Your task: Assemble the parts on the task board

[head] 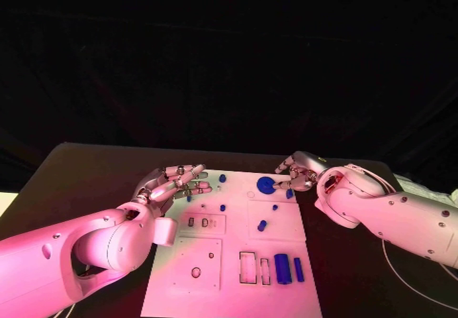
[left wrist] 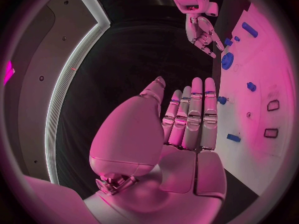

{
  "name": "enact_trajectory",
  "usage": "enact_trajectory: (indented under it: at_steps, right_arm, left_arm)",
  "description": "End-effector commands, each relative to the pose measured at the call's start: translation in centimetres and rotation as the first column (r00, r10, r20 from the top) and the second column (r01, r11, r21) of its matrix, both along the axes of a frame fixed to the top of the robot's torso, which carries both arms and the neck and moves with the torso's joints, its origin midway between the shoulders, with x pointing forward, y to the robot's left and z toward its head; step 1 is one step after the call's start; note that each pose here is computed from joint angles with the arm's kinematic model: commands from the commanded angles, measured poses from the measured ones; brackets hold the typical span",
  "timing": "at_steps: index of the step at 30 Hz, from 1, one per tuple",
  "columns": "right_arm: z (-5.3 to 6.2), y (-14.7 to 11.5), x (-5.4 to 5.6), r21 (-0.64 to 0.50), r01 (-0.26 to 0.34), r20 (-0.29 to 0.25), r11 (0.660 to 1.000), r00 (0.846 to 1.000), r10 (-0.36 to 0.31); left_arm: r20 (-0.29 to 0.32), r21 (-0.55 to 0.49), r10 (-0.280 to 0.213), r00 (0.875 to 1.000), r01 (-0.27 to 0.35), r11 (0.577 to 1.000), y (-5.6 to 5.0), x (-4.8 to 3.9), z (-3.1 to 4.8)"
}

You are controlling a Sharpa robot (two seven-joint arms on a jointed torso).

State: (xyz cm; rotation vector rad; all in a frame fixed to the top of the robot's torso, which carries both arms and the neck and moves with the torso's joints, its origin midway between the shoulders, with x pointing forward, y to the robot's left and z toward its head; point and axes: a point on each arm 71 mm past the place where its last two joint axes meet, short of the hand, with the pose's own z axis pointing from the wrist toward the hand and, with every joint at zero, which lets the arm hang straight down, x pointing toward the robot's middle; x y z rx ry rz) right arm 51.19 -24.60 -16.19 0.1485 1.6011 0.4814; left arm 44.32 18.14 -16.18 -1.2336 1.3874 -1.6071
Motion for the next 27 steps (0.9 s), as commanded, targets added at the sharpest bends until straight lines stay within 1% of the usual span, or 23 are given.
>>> enact_trajectory:
  at_steps: [1,5,8,27]
  right_arm:
    - [-0.8,-0.2,0.1,-0.002,0.022,-0.088,1.000,0.996,-0.023]
    - [-1.2,0.1,0.2,-0.004,0.019,-0.107,1.000,0.994,-0.020]
    - [-1.3,0.5,0.2,-0.001,0.016,-0.108,1.000,0.994,-0.016]
    - [-1.2,1.9,0.4,0.001,0.013,-0.059,1.000,0.998,-0.013]
  left_arm:
    - [0.011,-0.019,-0.024,1.000,0.025,1.000,-0.3,0.02,0.15]
    - [0.011,-0.019,-0.025,1.000,0.025,1.000,-0.4,0.11,0.09]
    - [0.010,-0.018,-0.024,1.000,0.024,1.000,-0.3,0.16,0.06]
    - [0.009,-0.018,-0.025,1.000,0.025,1.000,-0.4,0.25,0.00]
